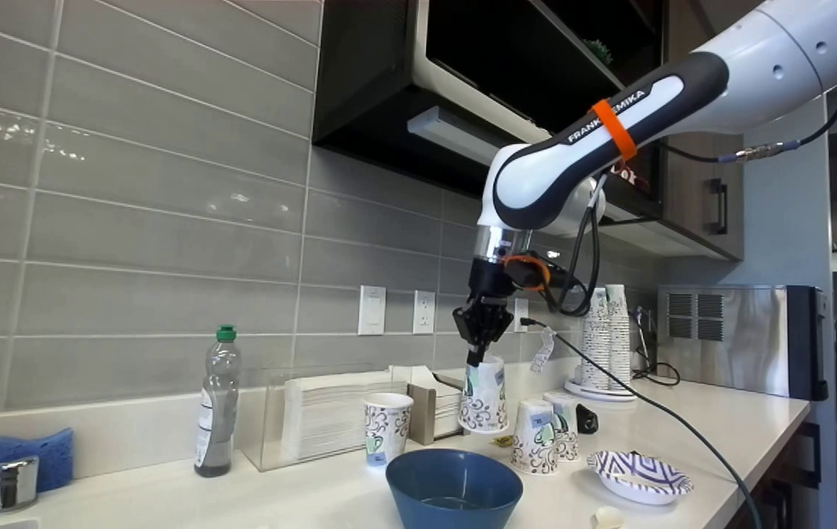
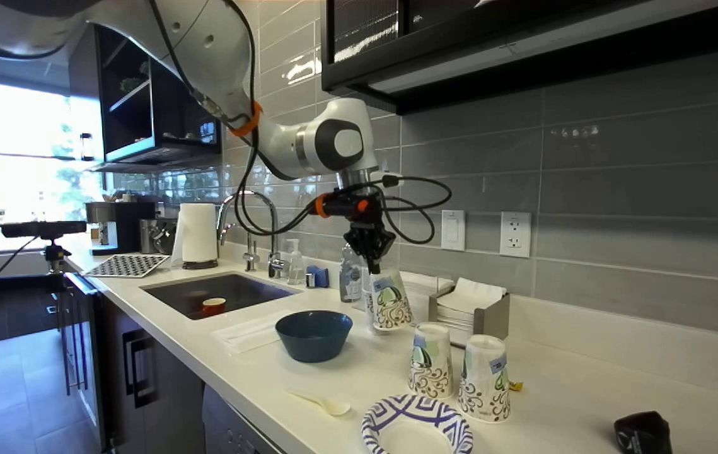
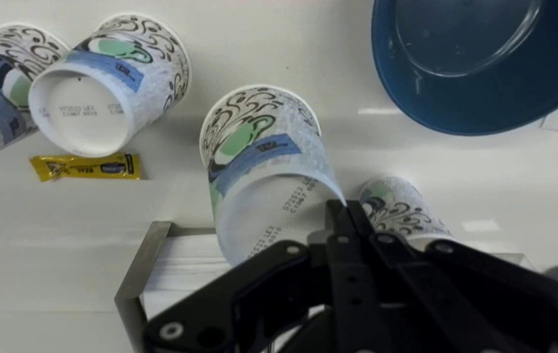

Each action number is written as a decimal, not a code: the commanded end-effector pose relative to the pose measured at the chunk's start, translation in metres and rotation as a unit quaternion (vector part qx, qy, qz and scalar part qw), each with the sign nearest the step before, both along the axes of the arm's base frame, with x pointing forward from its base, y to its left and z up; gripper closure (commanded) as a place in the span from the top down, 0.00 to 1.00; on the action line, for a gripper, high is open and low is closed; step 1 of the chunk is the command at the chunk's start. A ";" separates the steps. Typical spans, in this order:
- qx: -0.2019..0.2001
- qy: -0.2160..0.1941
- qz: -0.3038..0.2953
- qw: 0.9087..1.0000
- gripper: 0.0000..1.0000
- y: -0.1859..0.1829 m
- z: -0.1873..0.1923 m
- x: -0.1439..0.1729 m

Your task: Pick up the paper cup to the far left and stack it on the middle paper cup, pick up the paper cup to the right and stack it on the paper cup to the left

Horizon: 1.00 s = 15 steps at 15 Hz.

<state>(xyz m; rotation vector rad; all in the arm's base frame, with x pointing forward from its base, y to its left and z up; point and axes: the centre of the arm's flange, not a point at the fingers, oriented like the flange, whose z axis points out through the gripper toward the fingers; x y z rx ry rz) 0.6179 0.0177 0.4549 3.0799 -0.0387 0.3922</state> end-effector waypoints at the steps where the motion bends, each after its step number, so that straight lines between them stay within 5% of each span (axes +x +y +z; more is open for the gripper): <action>1: -0.013 -0.031 -0.022 0.999 0.00 -0.015 0.055 -0.009; 8: -0.004 -0.063 -0.081 0.995 0.00 -0.081 0.099 -0.009; 15: 0.020 -0.022 -0.116 0.993 0.00 -0.114 0.080 -0.019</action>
